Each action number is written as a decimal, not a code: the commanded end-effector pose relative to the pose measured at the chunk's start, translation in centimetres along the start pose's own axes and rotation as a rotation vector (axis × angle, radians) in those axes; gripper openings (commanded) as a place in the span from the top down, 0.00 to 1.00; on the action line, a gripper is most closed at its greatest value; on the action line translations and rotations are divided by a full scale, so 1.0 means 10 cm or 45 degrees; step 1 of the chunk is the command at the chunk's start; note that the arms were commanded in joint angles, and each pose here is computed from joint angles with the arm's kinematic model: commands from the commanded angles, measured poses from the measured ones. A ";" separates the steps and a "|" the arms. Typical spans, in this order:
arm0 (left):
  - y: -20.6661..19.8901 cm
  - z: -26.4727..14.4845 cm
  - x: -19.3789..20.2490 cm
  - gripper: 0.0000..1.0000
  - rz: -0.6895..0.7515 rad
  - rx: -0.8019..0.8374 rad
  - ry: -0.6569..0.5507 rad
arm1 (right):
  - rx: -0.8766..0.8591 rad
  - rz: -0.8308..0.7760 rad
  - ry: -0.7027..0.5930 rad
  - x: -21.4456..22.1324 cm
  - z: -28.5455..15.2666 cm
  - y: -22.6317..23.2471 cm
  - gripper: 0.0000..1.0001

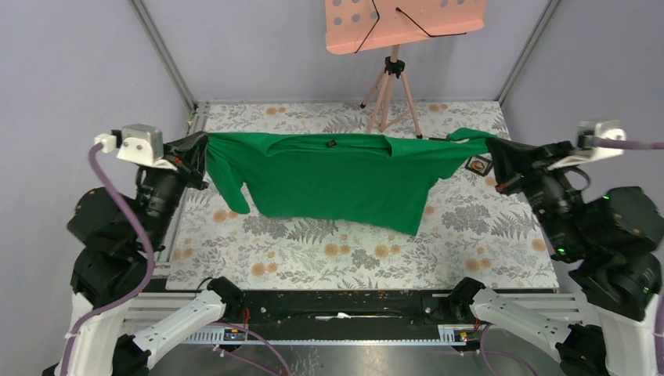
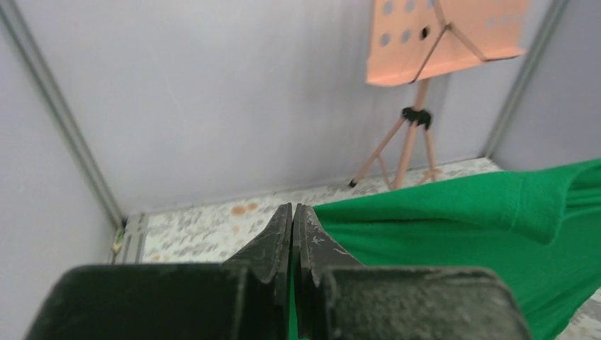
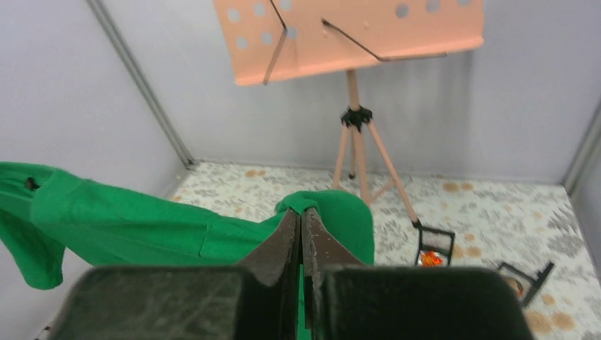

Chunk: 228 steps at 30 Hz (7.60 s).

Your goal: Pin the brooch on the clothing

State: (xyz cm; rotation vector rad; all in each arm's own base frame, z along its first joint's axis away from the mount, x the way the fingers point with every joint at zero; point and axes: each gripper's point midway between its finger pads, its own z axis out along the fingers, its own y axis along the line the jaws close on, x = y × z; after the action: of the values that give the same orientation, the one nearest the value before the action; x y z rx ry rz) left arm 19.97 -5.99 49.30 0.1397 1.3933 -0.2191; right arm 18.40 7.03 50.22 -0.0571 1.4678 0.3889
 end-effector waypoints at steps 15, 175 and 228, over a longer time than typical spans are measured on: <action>-0.14 -0.61 -1.60 1.00 -0.178 0.281 -0.358 | -0.350 0.047 -0.375 -1.42 -0.57 0.33 1.00; 0.68 0.90 2.25 0.06 -0.528 -0.163 0.666 | 0.701 1.020 0.895 4.11 2.45 -2.41 1.00; -1.46 0.11 3.15 0.14 -0.452 0.450 0.449 | 0.077 0.855 1.209 3.96 1.07 1.20 1.00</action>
State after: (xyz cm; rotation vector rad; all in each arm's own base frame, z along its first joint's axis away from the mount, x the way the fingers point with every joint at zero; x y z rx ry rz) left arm 20.92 -21.65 14.36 0.3320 1.8977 -0.7479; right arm 26.37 28.73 13.20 0.2383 2.4982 0.9628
